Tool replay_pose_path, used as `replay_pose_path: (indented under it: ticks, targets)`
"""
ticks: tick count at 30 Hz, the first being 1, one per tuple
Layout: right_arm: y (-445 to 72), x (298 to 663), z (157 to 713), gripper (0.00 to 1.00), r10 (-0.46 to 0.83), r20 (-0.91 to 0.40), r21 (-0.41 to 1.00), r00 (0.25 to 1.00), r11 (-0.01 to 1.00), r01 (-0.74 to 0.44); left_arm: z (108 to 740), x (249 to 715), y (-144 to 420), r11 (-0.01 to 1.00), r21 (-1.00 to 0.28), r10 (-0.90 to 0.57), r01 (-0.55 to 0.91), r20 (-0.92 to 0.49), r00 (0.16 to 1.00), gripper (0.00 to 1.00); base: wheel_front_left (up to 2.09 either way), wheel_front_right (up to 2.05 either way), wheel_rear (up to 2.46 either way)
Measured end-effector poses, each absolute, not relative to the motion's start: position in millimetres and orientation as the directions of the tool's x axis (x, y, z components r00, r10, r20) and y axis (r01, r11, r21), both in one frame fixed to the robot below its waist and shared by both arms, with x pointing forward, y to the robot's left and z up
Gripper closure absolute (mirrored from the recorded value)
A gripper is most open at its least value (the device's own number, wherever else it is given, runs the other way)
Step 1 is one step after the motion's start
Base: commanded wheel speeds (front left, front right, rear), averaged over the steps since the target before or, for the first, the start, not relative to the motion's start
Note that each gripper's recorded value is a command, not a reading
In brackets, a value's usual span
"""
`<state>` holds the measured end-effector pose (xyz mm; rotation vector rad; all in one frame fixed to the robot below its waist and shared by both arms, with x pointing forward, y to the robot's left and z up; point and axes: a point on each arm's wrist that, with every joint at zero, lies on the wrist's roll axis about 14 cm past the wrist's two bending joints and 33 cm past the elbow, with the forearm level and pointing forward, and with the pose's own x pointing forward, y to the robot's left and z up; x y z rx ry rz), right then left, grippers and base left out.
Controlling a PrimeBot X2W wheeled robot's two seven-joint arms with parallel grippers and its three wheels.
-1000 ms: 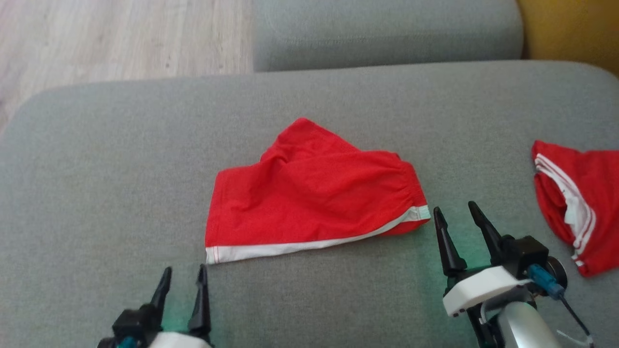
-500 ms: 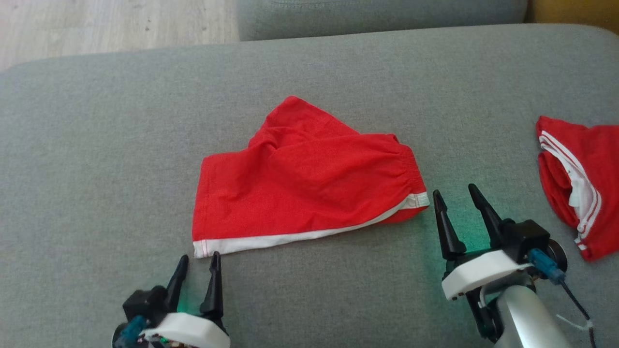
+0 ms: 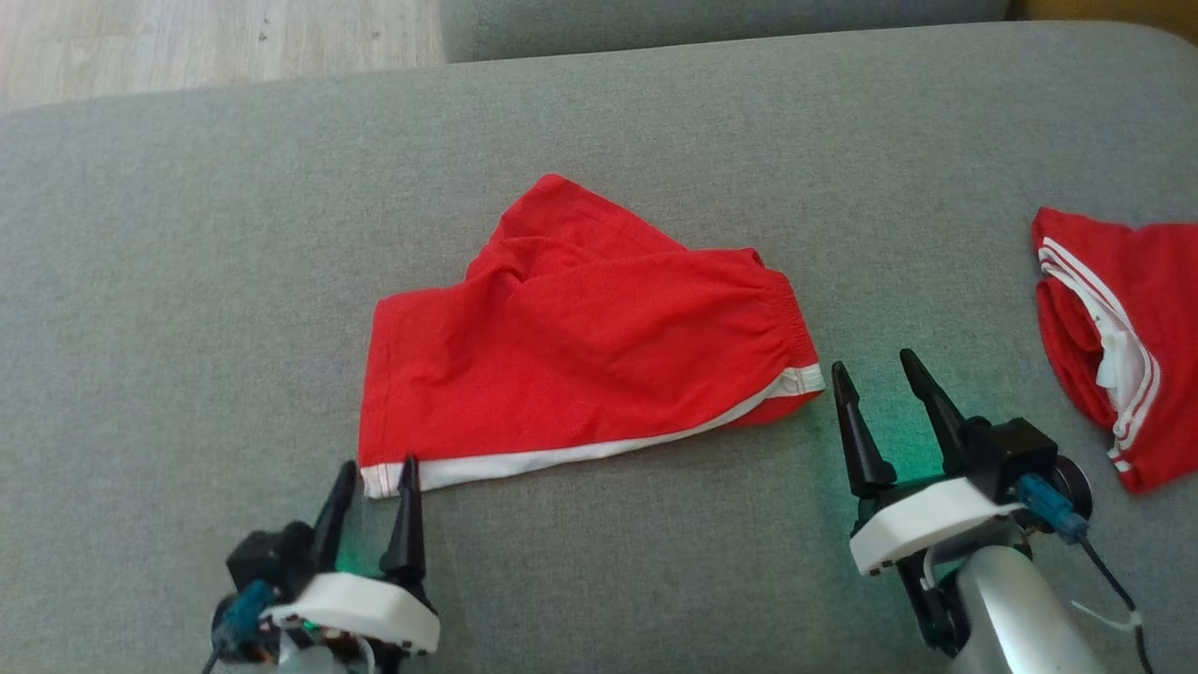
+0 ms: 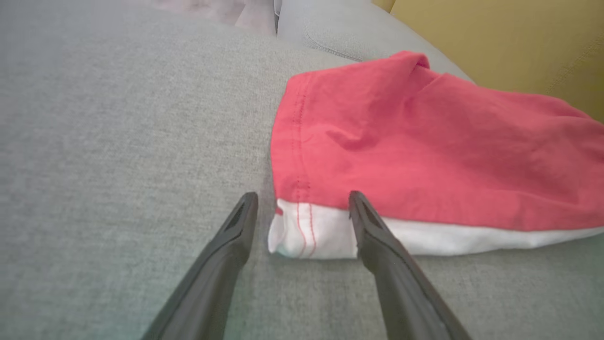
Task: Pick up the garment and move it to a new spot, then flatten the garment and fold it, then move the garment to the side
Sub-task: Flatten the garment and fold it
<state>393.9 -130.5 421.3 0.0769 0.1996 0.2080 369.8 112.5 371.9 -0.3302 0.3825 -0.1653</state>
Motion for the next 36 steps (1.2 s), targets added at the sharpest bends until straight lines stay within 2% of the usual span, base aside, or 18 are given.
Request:
replay_pose_path:
  ticks: [15,16,17,19,30,36]
  targets:
    - [-127,393,418,0.0,0.223,-0.198,0.104,0.955,0.973,-0.206,369,367,102,0.934,-0.325,-0.261,0.145,-0.348,0.9,0.0,0.0,0.0,0.0]
    - [-127,394,419,0.0,0.224,-0.196,0.103,0.955,0.973,-0.207,369,368,102,0.934,-0.325,-0.261,0.146,-0.346,0.901,0.18,0.0,0.0,0.0]
    - [-125,395,420,0.0,0.228,-0.194,0.104,0.954,0.972,-0.211,369,368,102,0.934,-0.325,-0.261,0.146,-0.345,0.902,0.63,0.0,0.0,0.0]
    - [-122,396,421,0.0,0.237,-0.19,0.114,0.953,0.969,-0.218,370,368,102,0.934,-0.325,-0.261,0.146,-0.344,0.902,1.0,0.0,0.0,0.0]
    - [-89,384,405,0.0,0.33,-0.239,0.185,0.913,0.939,-0.291,375,370,105,0.935,-0.325,-0.251,0.141,-0.328,0.911,1.0,0.0,0.0,0.0]
    - [-83,393,407,0.0,0.358,-0.24,0.171,0.902,0.931,-0.324,375,369,105,0.935,-0.324,-0.254,0.144,-0.328,0.91,1.0,0.0,0.0,0.0]
